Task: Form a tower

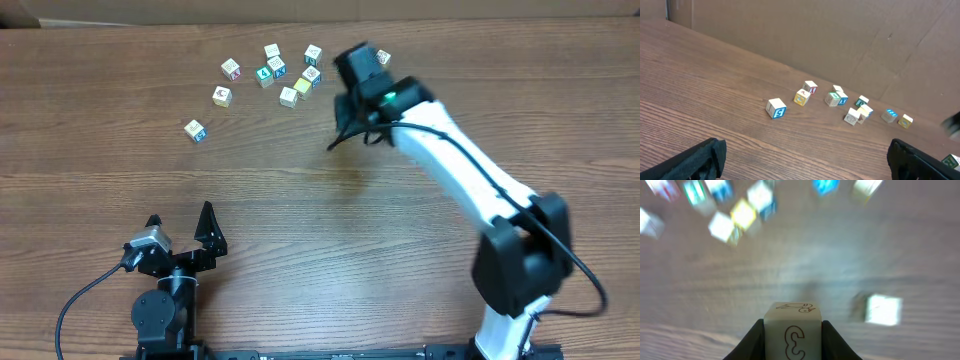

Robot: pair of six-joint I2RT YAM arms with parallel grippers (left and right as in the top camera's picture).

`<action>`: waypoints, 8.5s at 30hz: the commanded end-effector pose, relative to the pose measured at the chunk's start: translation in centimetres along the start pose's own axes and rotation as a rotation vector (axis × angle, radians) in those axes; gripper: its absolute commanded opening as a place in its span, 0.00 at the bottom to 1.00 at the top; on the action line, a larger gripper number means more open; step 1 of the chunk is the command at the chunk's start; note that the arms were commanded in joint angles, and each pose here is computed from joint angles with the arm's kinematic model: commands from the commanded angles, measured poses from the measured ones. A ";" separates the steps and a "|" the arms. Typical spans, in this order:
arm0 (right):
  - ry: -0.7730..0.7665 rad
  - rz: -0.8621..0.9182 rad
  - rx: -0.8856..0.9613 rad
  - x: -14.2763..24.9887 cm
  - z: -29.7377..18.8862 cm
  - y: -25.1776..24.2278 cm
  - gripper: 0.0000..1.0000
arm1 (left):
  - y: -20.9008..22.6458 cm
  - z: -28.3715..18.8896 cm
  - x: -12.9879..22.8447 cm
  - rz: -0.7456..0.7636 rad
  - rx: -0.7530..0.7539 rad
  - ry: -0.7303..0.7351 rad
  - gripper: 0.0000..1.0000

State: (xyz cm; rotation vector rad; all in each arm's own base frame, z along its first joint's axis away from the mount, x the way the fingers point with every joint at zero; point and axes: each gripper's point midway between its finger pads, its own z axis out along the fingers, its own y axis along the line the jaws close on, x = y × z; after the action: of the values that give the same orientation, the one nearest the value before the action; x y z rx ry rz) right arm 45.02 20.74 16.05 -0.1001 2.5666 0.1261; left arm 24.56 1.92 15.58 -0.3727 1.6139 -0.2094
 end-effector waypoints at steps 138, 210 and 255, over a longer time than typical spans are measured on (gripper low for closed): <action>0.100 0.114 0.111 -2.7 1.2 -8.8 0.96 | -0.2 0.0 0.0 -0.006 0.010 -0.003 0.99; -0.106 -0.024 -0.173 -6.5 19.2 8.4 0.92 | -0.2 0.0 0.0 -0.006 0.010 -0.003 1.00; -0.019 -0.250 -0.309 -2.7 13.6 16.7 0.89 | -0.2 0.0 0.0 -0.006 0.010 -0.003 0.99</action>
State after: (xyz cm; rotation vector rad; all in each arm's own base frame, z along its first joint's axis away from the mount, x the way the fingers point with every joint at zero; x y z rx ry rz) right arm 51.80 38.24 1.96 -0.5384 2.5814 0.3884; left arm 24.56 1.92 15.58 -0.3727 1.6139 -0.2094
